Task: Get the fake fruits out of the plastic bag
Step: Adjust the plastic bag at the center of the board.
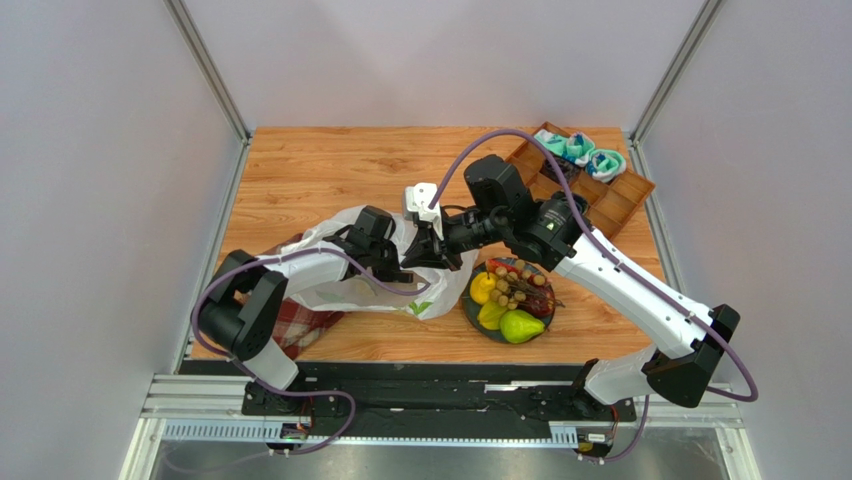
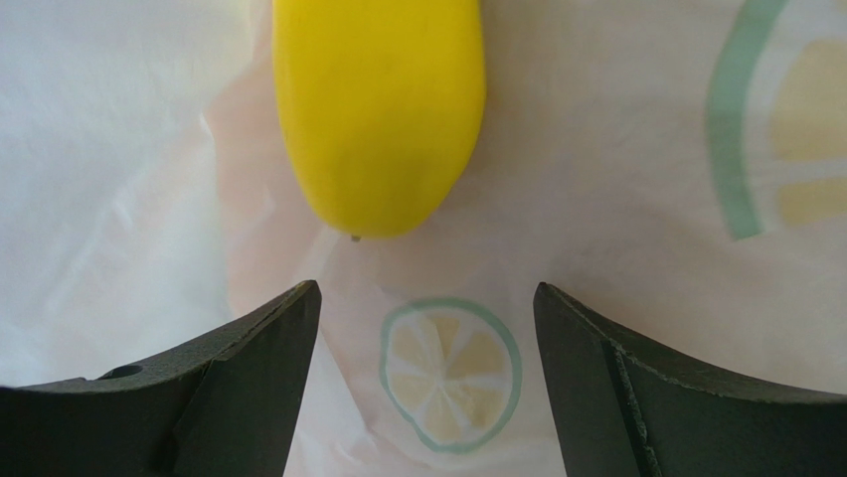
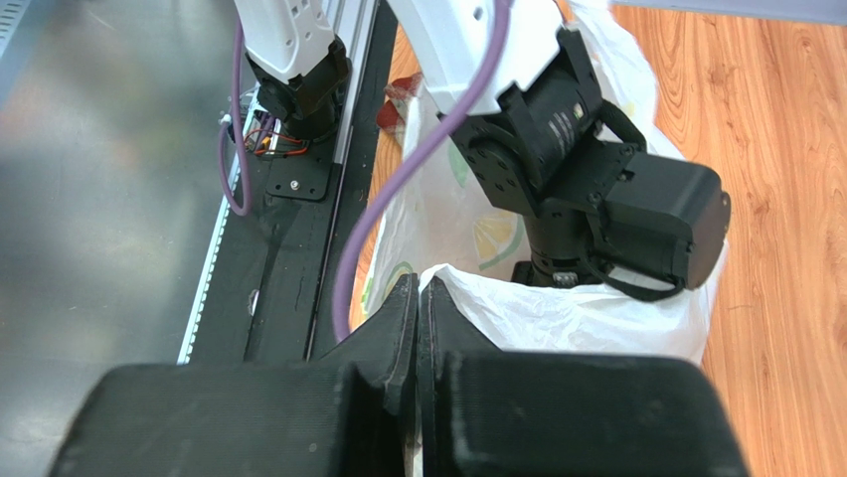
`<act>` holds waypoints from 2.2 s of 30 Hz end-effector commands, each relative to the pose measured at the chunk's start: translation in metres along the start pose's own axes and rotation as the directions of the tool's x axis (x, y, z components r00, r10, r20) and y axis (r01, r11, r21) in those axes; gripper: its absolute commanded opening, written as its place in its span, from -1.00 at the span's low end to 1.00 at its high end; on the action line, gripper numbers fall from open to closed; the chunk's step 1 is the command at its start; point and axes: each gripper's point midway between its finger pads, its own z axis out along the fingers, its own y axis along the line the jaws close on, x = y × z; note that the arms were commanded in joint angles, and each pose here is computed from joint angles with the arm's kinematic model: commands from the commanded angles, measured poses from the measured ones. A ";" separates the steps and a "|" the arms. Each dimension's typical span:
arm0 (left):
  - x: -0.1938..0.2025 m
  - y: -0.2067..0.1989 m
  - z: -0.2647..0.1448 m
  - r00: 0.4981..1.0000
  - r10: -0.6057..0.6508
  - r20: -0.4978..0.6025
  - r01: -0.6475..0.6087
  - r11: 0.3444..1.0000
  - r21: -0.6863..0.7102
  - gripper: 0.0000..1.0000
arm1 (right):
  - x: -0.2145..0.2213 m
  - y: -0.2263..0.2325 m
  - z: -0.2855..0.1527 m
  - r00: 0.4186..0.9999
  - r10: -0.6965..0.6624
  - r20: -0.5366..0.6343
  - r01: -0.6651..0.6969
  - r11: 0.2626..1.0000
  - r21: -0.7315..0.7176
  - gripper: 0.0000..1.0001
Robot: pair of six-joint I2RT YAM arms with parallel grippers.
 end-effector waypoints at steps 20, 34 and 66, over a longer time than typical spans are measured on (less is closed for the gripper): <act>-0.030 -0.014 0.015 0.960 0.223 0.171 -0.248 0.958 0.146 0.52 | -0.008 0.006 0.001 0.999 -0.038 0.012 0.038 0.999 -0.011 -1.00; -0.039 0.009 0.018 0.980 0.137 0.142 -0.157 0.977 0.141 -0.79 | -0.003 0.001 -0.001 0.998 -0.058 -0.002 0.058 0.998 0.029 -1.00; -0.034 -0.018 -0.271 0.801 -0.597 0.048 0.594 0.780 -0.197 0.97 | 0.080 -0.050 -0.073 0.986 0.073 -0.152 -0.007 0.918 0.396 -0.99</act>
